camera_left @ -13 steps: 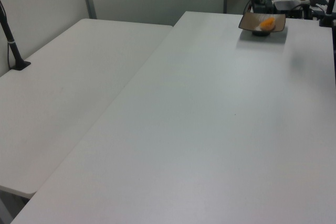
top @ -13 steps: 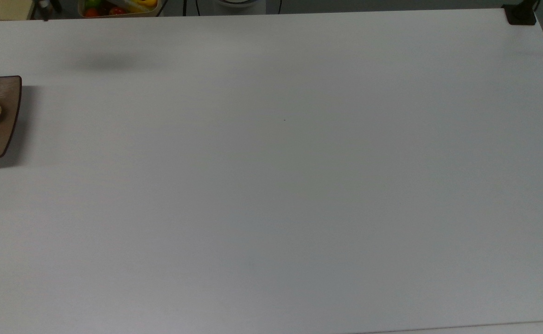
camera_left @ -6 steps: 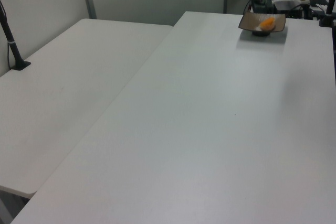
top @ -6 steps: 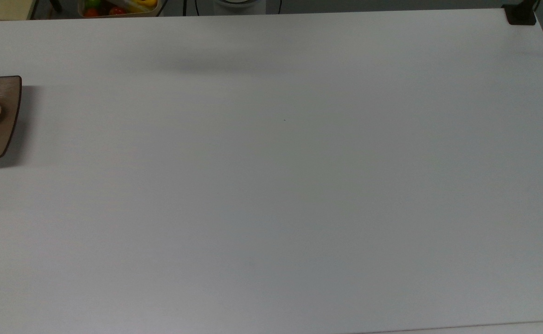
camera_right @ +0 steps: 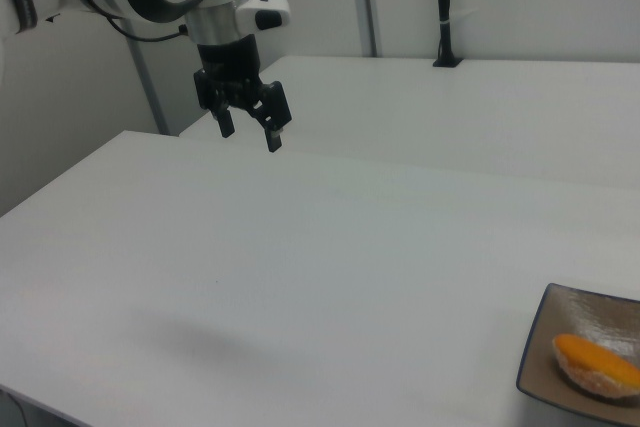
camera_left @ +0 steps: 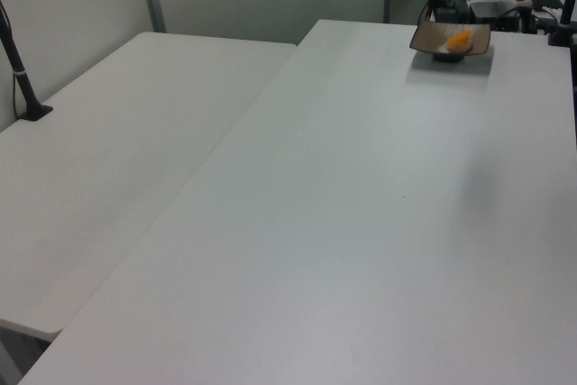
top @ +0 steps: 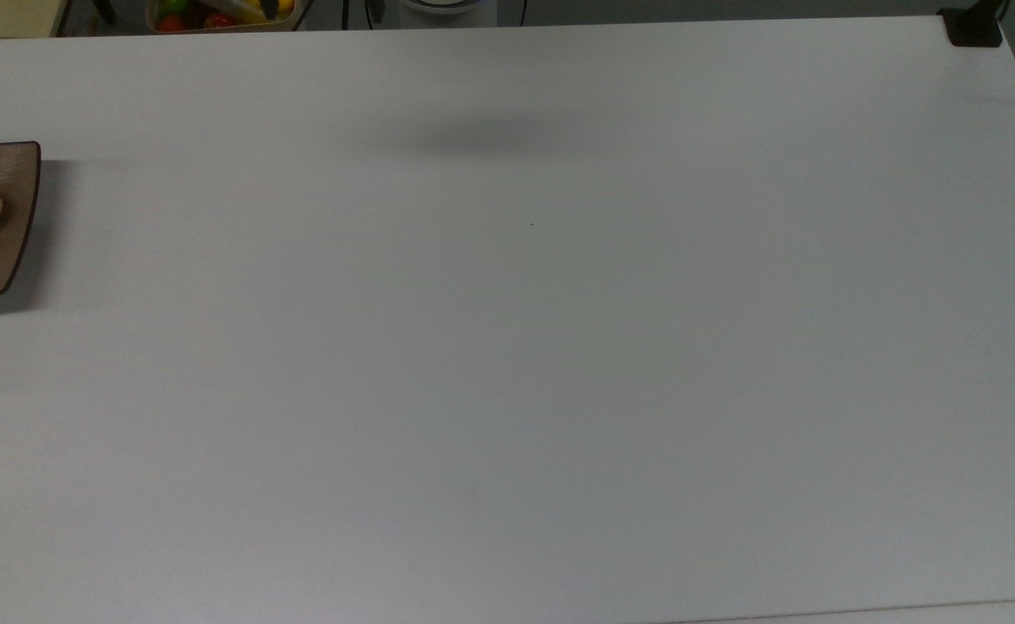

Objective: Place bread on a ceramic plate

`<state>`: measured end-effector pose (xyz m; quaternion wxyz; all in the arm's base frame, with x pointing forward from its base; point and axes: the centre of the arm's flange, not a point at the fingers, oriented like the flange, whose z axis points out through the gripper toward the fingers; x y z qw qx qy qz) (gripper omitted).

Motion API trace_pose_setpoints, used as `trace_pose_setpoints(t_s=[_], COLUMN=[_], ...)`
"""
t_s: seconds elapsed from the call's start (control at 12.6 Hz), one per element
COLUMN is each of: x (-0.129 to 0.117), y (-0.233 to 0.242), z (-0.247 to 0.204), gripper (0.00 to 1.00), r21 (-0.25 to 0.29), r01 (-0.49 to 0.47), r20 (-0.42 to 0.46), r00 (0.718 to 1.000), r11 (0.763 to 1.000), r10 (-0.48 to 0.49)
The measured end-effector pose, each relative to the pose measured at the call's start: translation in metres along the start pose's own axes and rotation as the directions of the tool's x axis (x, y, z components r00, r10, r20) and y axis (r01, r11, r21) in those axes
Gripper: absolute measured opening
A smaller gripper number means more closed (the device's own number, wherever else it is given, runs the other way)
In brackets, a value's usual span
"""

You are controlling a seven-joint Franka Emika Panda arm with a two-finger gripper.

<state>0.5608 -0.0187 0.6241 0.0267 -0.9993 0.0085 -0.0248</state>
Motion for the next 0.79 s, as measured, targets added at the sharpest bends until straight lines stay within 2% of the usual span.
trace_pose_setpoints(t_s=[0.48, 0.79], x=[0.001, 0.001], y=[-0.021, -0.022], z=[0.018, 0.019], gripper=[1.00, 1.00], r21=[-0.093, -0.098], r01=[0.061, 0.064], r20=[0.039, 0.042], r00=[0.998, 0.997], r11=[0.994, 0.993], r10=[-0.058, -0.061])
